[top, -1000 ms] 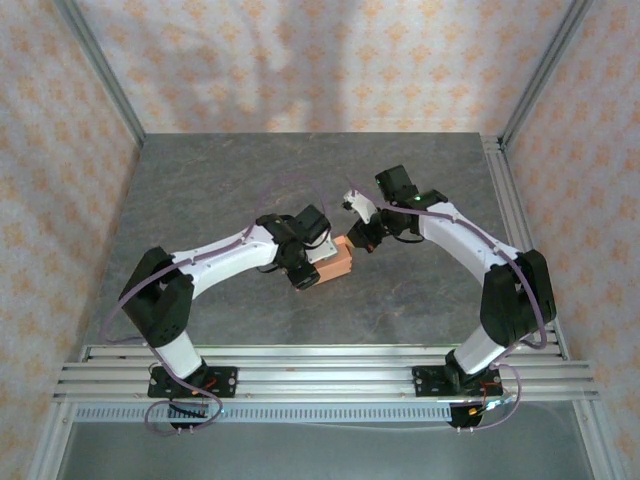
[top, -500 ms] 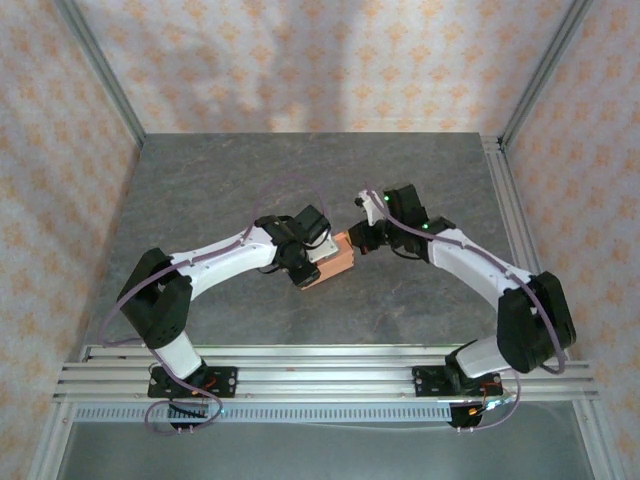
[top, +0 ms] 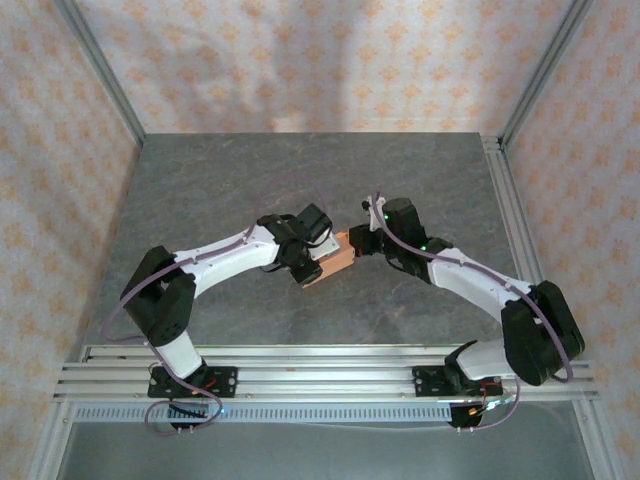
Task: Fold the paper box
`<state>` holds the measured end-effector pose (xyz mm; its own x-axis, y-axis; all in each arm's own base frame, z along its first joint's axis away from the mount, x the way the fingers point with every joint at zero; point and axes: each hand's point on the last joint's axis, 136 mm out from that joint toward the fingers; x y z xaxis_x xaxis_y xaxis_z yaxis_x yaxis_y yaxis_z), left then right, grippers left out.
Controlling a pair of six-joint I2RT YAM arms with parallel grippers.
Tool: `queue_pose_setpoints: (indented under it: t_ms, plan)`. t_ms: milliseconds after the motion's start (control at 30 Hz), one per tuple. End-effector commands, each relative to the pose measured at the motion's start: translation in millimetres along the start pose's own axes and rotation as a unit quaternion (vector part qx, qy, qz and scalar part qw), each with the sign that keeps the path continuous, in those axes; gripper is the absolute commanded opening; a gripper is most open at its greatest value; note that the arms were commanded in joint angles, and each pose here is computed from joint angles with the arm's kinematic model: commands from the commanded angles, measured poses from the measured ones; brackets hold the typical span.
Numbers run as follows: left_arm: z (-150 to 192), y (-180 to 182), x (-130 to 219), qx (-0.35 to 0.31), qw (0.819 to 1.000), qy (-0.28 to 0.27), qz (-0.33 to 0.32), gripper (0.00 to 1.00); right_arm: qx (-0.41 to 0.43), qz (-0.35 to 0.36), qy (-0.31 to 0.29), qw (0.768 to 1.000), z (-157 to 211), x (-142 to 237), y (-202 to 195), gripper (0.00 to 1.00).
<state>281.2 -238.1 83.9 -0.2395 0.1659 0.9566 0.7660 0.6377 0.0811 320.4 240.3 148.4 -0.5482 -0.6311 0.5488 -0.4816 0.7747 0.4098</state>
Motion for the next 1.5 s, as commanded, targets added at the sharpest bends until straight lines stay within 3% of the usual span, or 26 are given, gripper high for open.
queue_pose_setpoints:
  t_ms: [0, 233, 433, 567, 800, 900, 967, 1167, 1367, 1467]
  plan:
    - [10, 10, -3, 0.016, 0.999, 0.021, -0.018, 0.41, 0.015, 0.031, -0.024, 0.999, 0, 0, -15, 0.00]
    - [8, 12, 2, 0.028, 0.999, 0.009, -0.026, 0.47, 0.038, 0.041, -0.029, 0.998, -4, 1, -18, 0.00]
    - [-20, 12, 26, 0.084, 0.994, -0.067, -0.018, 0.69, 0.055, 0.047, -0.016, 0.997, -1, 1, -19, 0.00]
    - [-34, 21, 53, 0.131, 0.981, -0.141, -0.040, 0.82, 0.066, 0.056, -0.012, 0.996, -1, 2, -20, 0.00]
    - [-30, 34, 83, 0.178, 0.960, -0.204, -0.070, 0.86, 0.083, 0.066, -0.005, 0.994, -1, -3, -17, 0.00]
    - [-22, 50, 103, 0.228, 0.942, -0.225, -0.100, 0.89, 0.085, 0.068, -0.009, 0.994, -4, -5, -15, 0.00]
    - [-15, 52, 108, 0.257, 0.937, -0.215, -0.100, 0.88, 0.086, 0.067, -0.008, 0.994, -6, -5, -13, 0.00]
    - [13, 51, 103, 0.304, 0.937, -0.128, -0.112, 0.70, 0.094, 0.068, 0.002, 0.993, -6, -7, -9, 0.00]
    - [13, 52, 94, 0.310, 0.937, -0.109, -0.118, 0.44, 0.095, 0.073, 0.005, 0.993, -7, -9, -11, 0.00]
    - [13, 51, 89, 0.313, 0.938, -0.095, -0.115, 0.39, 0.096, 0.072, 0.006, 0.993, -7, -10, -10, 0.00]
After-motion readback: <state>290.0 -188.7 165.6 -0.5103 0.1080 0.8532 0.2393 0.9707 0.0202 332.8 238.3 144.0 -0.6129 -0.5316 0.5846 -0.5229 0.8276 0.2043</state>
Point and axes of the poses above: each hand's point on the last joint's axis, 136 mm out from that joint toward the fingers, its own x axis back along the fingers, its own y axis along the line the jaws close on, z = x × y, and after that the axes turned 1 degree about x, right-handed
